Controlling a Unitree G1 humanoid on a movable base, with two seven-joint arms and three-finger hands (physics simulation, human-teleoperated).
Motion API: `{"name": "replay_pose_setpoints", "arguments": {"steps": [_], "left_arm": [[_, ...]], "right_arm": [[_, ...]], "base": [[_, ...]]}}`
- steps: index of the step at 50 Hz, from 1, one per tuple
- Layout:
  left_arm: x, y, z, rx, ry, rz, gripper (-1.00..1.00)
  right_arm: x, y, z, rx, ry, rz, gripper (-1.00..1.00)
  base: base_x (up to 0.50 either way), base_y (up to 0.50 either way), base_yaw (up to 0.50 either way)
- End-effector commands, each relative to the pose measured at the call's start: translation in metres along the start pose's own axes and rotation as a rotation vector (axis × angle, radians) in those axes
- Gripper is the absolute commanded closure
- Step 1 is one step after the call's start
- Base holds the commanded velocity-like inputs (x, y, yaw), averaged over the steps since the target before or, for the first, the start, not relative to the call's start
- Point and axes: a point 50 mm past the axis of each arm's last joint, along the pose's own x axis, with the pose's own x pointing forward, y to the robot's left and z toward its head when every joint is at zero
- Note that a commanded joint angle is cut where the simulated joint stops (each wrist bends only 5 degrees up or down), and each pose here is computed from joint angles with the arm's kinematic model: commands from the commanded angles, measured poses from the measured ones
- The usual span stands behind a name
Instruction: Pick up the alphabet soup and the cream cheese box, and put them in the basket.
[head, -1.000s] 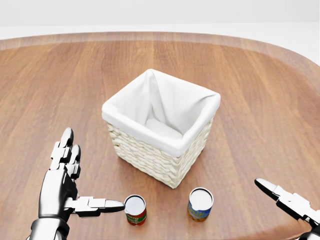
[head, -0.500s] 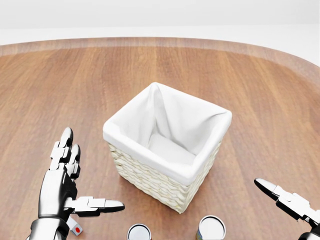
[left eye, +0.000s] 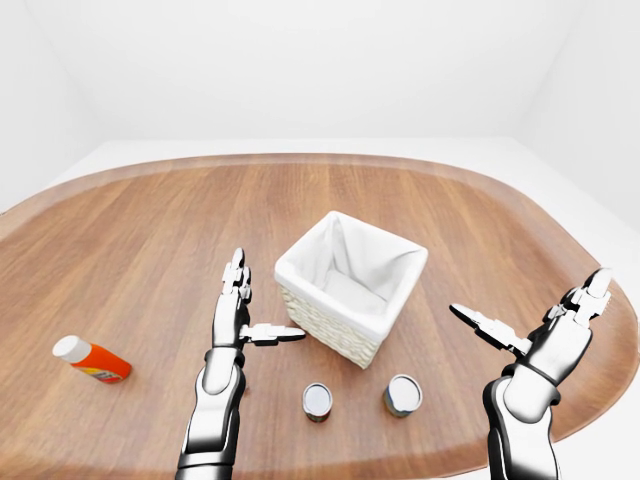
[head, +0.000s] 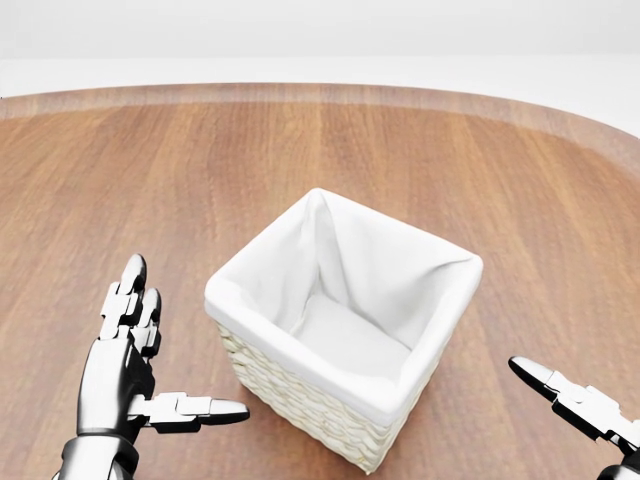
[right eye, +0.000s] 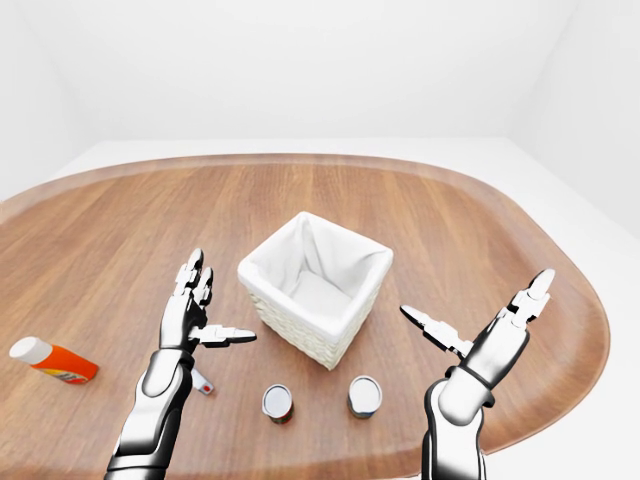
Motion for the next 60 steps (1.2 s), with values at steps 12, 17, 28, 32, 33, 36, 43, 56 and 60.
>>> {"name": "replay_pose_setpoints", "arguments": {"steps": [12,17,28,32,33,36,43,56,60], "left_arm": [[-0.001,0.0,0.002,-0.003,-0.004,0.003,-1.0],[-0.001,0.002,0.003,-0.008,-0.009,0.009,-1.0],[-0.001,0.012,0.014,-0.002,-0.006,0.081,-1.0],[0.002,0.03,0.027,0.049,-0.04,0.171,-1.0],[0.001,0.031,0.029,0.043,-0.041,0.159,-1.0],[0.0,0.037,0.036,0.033,-0.069,0.17,-1.0],[-0.004,0.04,0.056,0.154,-0.145,0.183,-1.0],[-0.001,0.058,0.059,0.456,-0.168,0.323,-1.0],[0.0,0.061,0.07,0.514,-0.192,0.341,-1.0]], "right_arm": [[0.0,0.0,0.001,0.002,-0.001,0.0,-1.0],[0.0,0.0,0.0,0.009,-0.001,0.0,-1.0],[0.0,-0.001,0.001,0.015,-0.004,-0.003,-1.0],[0.001,-0.001,0.001,0.015,0.001,-0.005,-1.0],[0.001,-0.001,0.001,0.014,0.002,-0.006,-1.0],[0.001,-0.001,0.0,0.014,0.002,-0.004,-1.0],[0.0,0.0,0.0,0.01,0.001,-0.002,-1.0],[0.0,0.001,0.0,0.007,0.008,0.002,-1.0],[-0.001,0.002,-0.001,0.002,0.005,0.008,-1.0]], "base": [[0.22,0.01,0.0],[0.21,0.01,0.0],[0.01,0.0,0.0],[0.0,0.0,0.0],[0.0,0.0,0.0],[0.0,0.0,0.0],[0.0,0.0,0.0],[0.0,0.0,0.0],[0.0,0.0,0.0]]}}
